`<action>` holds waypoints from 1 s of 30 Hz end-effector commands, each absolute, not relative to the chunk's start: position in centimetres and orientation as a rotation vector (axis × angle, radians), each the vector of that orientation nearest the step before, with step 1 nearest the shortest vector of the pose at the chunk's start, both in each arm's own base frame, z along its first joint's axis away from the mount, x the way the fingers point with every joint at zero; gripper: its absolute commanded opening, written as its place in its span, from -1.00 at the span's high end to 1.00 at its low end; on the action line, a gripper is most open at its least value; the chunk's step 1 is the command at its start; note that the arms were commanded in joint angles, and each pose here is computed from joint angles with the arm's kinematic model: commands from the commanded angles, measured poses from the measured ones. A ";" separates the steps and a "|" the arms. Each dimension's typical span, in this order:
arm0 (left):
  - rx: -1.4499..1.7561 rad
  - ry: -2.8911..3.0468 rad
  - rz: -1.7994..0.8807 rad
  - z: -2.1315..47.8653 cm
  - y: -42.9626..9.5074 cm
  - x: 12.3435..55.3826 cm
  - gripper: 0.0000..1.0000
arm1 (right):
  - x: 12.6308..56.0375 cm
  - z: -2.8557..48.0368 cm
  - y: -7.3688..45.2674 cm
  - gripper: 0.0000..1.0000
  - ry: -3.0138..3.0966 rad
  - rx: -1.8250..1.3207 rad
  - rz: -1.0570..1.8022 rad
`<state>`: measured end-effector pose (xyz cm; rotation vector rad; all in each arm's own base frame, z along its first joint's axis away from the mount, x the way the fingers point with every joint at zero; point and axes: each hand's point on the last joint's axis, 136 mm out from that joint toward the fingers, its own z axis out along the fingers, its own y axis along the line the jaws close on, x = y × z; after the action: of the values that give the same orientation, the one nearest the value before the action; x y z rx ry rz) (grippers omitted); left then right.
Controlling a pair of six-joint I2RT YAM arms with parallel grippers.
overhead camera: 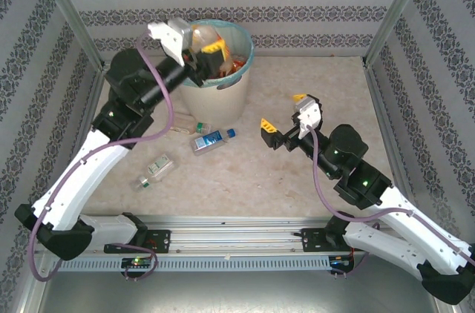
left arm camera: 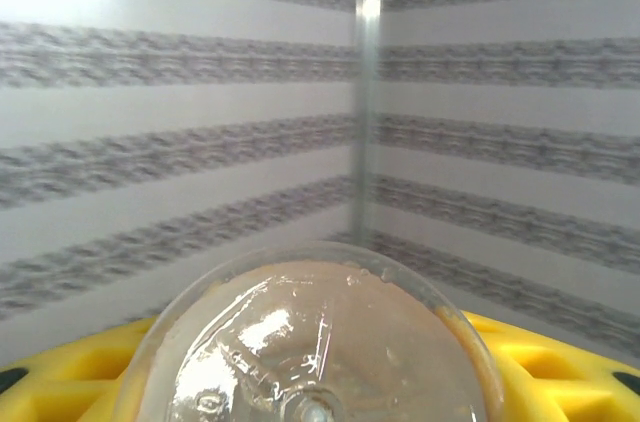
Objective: Put the plastic bottles in the bin
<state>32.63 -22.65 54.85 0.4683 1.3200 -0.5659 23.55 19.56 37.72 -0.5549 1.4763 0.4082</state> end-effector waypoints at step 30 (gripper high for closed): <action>0.468 1.953 -0.256 32.8 -18.2 49.7 -0.35 | 24.5 35.0 17.8 -0.96 1.570 -0.446 0.369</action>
<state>49.33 -17.78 33.63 0.4640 1.9608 -0.2014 24.19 18.21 35.42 -0.4805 1.5511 0.3706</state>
